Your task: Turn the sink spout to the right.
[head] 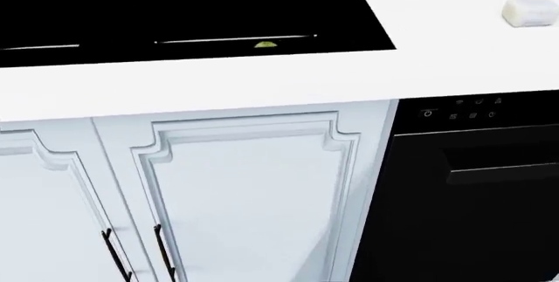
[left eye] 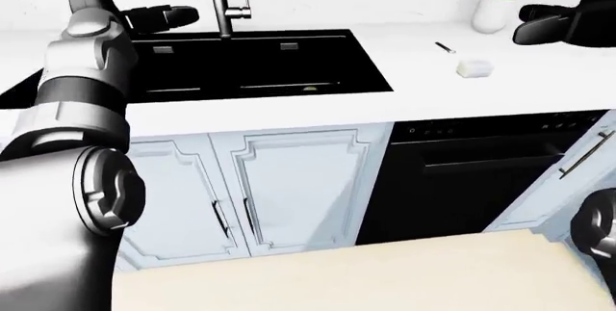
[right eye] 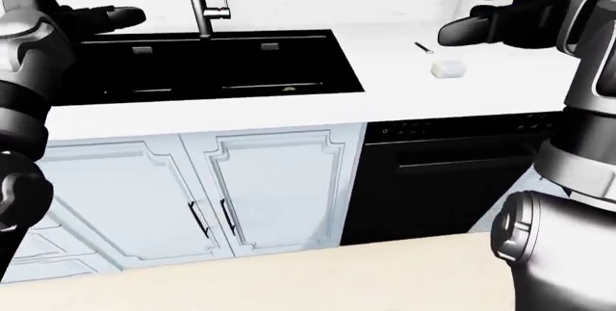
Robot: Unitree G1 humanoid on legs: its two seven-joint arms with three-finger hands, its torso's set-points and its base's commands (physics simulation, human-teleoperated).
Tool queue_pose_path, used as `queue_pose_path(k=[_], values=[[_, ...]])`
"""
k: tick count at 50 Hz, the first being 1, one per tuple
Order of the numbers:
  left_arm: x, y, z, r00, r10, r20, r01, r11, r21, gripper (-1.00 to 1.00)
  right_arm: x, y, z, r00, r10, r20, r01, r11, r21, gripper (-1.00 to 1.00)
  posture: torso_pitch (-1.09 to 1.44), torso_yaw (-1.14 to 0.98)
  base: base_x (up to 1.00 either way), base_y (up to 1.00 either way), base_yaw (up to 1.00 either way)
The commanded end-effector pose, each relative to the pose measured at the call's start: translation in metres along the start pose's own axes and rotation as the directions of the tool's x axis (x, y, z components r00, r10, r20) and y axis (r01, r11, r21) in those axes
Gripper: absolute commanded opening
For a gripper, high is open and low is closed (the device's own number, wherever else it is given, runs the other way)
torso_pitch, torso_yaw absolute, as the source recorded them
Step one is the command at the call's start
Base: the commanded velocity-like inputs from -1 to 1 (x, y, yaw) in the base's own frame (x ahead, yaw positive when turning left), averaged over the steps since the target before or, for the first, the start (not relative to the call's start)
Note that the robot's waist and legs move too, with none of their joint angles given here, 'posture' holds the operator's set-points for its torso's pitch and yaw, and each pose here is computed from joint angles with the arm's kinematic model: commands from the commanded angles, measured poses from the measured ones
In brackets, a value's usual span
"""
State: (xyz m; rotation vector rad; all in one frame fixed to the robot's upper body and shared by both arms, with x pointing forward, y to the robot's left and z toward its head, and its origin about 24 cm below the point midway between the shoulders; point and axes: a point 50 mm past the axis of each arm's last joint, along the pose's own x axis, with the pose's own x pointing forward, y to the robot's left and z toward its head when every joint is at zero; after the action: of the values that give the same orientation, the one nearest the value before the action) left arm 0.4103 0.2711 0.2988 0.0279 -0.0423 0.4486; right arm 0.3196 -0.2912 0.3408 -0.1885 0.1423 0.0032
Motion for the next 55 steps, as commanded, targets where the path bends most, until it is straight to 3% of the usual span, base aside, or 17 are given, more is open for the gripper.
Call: queue_pose_path(k=[1, 19, 46, 55], values=[[-0.004, 0.008, 0.04, 0.989, 0.027, 0.148, -0.021, 0.999, -0.041, 1.0, -0.009, 0.001, 0.019, 0.996, 0.001, 0.093, 0.002, 0.999, -0.034, 1.0, 0.0, 0.0, 0.32, 0.0, 0.0], [-0.002, 0.026, 0.036, 0.988, 0.085, 0.131, -0.078, 0.995, -0.058, 1.0, -0.011, 0.002, 0.021, 0.995, 0.005, 0.097, -0.001, 0.999, -0.039, 1.0, 0.0, 0.0, 0.26, 0.0, 0.0], [-0.003, 0.026, 0.037, 0.988, 0.085, 0.131, -0.078, 0.995, -0.058, 1.0, -0.013, 0.001, 0.022, 0.995, -0.003, 0.098, 0.008, 0.999, -0.052, 1.0, 0.0, 0.0, 0.0, 0.0, 0.0], [-0.003, 0.025, 0.037, 0.988, 0.083, 0.131, -0.076, 0.995, -0.057, 1.0, -0.015, 0.0, 0.02, 0.994, -0.001, 0.108, 0.006, 0.999, -0.042, 1.0, 0.0, 0.0, 0.0, 0.72, 0.0]])
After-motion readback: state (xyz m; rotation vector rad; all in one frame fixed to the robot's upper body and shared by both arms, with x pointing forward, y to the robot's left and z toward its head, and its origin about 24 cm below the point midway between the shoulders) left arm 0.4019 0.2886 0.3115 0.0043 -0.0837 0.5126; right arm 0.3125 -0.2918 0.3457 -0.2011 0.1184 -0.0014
